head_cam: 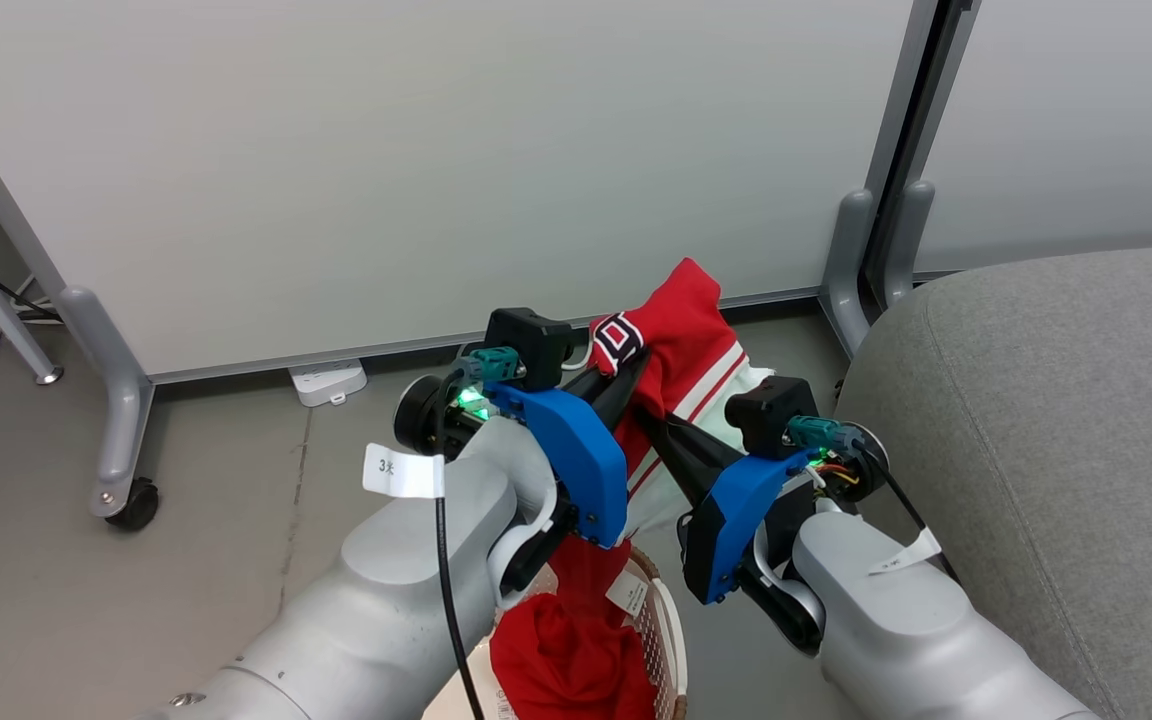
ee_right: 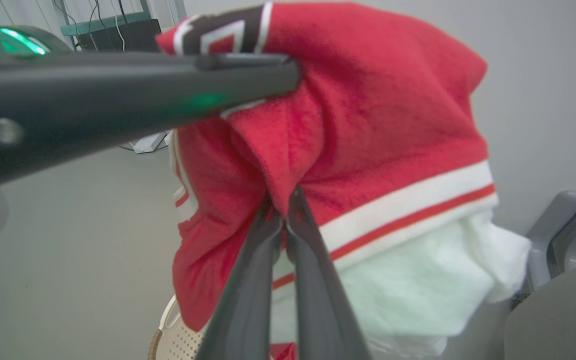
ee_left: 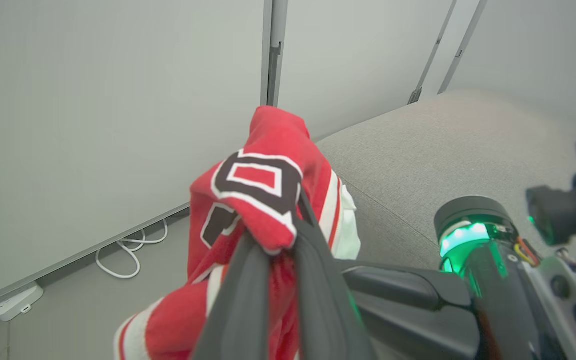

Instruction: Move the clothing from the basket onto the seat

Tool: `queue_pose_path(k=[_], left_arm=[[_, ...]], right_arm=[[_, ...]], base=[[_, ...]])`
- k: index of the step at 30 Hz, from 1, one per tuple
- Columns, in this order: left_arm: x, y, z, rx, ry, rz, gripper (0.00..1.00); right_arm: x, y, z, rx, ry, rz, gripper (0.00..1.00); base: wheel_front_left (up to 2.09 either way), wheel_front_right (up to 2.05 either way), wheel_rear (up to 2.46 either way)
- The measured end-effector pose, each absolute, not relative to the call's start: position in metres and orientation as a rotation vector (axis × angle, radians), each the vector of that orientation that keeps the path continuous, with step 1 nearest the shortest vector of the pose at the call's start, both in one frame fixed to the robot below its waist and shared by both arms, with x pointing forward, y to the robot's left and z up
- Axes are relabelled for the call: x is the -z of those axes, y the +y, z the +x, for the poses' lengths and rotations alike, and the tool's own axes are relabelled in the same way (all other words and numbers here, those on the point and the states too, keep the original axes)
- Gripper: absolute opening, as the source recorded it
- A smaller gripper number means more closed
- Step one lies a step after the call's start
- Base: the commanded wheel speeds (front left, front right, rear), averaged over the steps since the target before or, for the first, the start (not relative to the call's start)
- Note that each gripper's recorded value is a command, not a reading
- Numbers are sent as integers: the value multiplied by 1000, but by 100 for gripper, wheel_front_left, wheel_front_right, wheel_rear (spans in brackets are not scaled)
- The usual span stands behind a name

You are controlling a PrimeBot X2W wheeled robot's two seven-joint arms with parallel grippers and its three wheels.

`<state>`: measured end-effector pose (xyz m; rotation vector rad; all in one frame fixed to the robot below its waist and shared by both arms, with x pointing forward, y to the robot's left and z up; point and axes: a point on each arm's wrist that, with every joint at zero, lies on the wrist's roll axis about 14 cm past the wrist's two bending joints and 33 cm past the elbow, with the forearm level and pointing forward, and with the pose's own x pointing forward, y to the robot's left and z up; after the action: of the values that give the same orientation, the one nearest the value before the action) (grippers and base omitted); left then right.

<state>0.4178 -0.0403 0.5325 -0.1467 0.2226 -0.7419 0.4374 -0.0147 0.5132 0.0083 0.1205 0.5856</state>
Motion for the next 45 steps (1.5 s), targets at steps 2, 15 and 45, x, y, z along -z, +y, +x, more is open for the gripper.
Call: queue_pose_path(k=[2, 15, 45], left_arm=[[-531, -40, 418, 742, 225, -145, 0], [-543, -42, 421, 768, 113, -87, 100], [-494, 67, 385, 489, 26, -139, 100]], right_arm=[[-513, -16, 437, -583, 123, 10, 0], [-532, -18, 445, -575, 61, 8, 0], [-551, -49, 449, -489, -42, 7, 0]], base=[[0, 0, 0], [0, 0, 0], [0, 0, 0]])
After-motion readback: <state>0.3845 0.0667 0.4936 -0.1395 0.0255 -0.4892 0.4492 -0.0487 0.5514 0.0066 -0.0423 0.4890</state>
